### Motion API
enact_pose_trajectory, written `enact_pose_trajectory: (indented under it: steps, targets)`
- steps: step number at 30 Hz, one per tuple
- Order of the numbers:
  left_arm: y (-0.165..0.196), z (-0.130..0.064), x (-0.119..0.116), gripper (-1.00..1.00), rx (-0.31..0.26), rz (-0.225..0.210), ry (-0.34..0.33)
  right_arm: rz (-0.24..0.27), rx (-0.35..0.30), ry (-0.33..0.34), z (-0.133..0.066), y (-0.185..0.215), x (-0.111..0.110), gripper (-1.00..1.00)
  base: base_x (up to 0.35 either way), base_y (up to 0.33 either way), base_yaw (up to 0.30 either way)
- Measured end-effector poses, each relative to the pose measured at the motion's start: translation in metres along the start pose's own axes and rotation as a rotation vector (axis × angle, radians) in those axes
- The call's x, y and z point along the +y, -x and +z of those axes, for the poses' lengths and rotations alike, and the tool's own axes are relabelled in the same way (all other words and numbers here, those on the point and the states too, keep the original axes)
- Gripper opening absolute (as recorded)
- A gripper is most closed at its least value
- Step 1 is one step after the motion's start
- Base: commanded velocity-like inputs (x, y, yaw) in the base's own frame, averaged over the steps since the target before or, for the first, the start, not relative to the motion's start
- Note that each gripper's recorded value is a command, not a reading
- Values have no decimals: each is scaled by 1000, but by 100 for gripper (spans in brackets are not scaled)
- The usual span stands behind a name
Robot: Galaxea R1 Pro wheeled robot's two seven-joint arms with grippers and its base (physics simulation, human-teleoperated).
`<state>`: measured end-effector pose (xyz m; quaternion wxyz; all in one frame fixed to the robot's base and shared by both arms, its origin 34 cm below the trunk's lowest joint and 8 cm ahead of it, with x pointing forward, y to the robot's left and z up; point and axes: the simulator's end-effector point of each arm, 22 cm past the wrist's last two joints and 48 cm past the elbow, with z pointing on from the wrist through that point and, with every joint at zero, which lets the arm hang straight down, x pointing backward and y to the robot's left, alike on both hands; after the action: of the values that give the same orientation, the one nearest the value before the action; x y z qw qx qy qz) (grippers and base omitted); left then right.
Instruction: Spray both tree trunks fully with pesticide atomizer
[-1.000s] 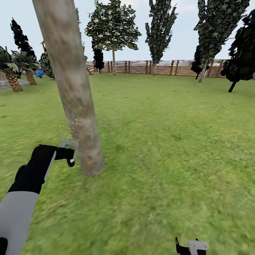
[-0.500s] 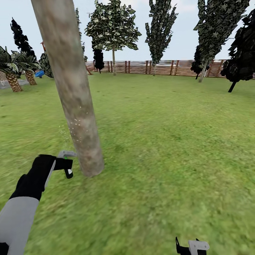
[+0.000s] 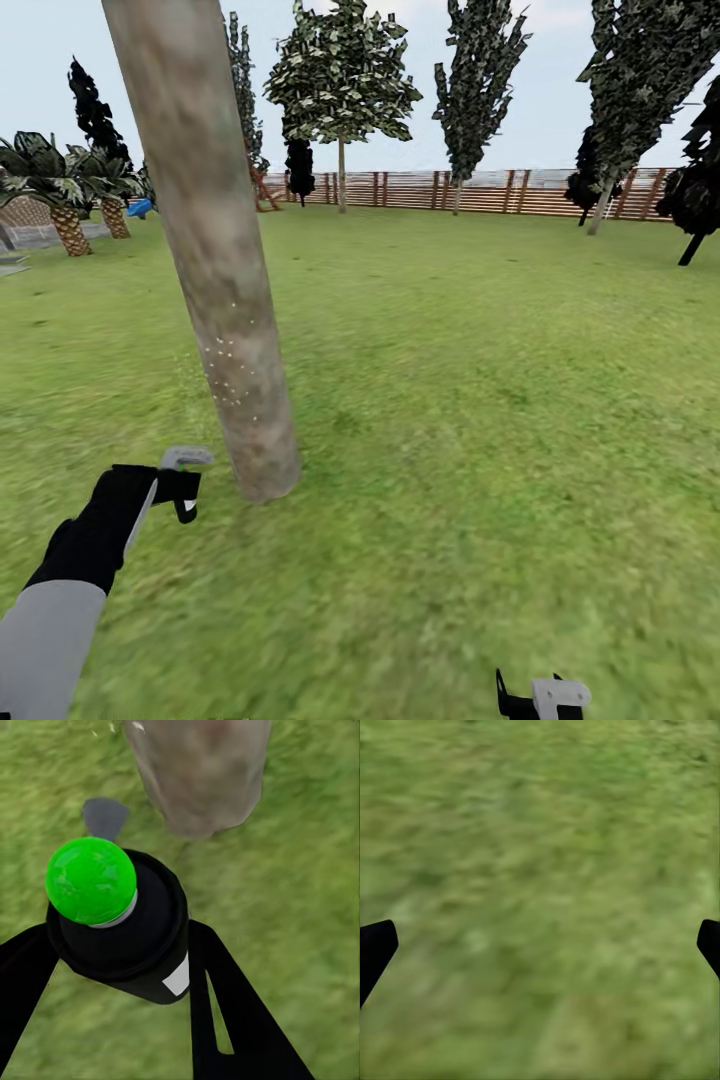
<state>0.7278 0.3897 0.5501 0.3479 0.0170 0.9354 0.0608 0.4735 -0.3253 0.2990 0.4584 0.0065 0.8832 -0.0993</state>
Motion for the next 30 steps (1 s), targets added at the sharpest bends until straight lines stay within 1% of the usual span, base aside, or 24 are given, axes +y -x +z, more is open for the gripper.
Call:
enact_pose_trajectory:
  steps: [4, 5, 7, 10, 11, 12, 13, 17, 20, 23, 25, 26, 28, 29, 30]
  targets:
    - [4, 0, -16, -100, -23, -10, -29, -1, 1, -1, 0, -1, -1, 100, 232, 0, 3]
    - [5, 0, -26, -100, -26, -15, -46, -1, 1, -1, 0, -1, -1, 100, 333, 0, 0]
    - [4, 1, -31, -100, -25, -7, -47, -1, 1, -1, 0, -1, -1, 100, 327, 0, 0]
    - [-1, 3, -29, -100, -13, 0, -41, -1, 1, -1, 0, -1, -1, 100, 124, 0, 0]
    - [-15, 9, -23, -100, 16, 4, -30, -2, 2, -1, 0, -1, -1, 100, 22, 0, 0]
    - [-34, 14, -22, -100, 52, 1, -31, -2, 2, -1, 0, -1, -1, 100, 11, 0, 0]
    - [-49, 19, -21, -100, 75, 3, -30, -1, 1, -1, 0, -1, -1, 100, 7, 0, 0]
    - [-70, 29, -16, -100, 74, 17, -7, -1, 0, -2, 0, 0, -1, 100, 2, 0, 125]
    - [-72, 31, -20, -100, 71, 9, -2, -1, 0, -1, 0, 0, -1, 100, 0, 0, 259]
    - [-67, 30, -26, -100, 59, -2, -12, -1, 0, -1, 0, 0, -1, 100, 0, 0, 275]
    - [-66, 29, -22, -100, 57, 0, -3, -1, 0, -1, 0, 0, -1, 100, 0, 0, 277]
    - [-66, 29, -14, -100, 55, -15, 7, -1, 0, -1, 0, 0, -1, 100, 0, 0, 276]
    - [-67, 27, 4, -100, 48, -77, 24, -1, 0, 0, 0, 0, 0, 100, 0, 0, 150]
    - [-68, 26, 10, -100, 44, -106, 28, -1, 0, -1, 0, 0, -1, 100, 0, 0, 65]
    - [-68, 26, 12, -100, 42, -123, 27, -1, 0, -1, 0, 0, -1, 100, 0, -35, 33]
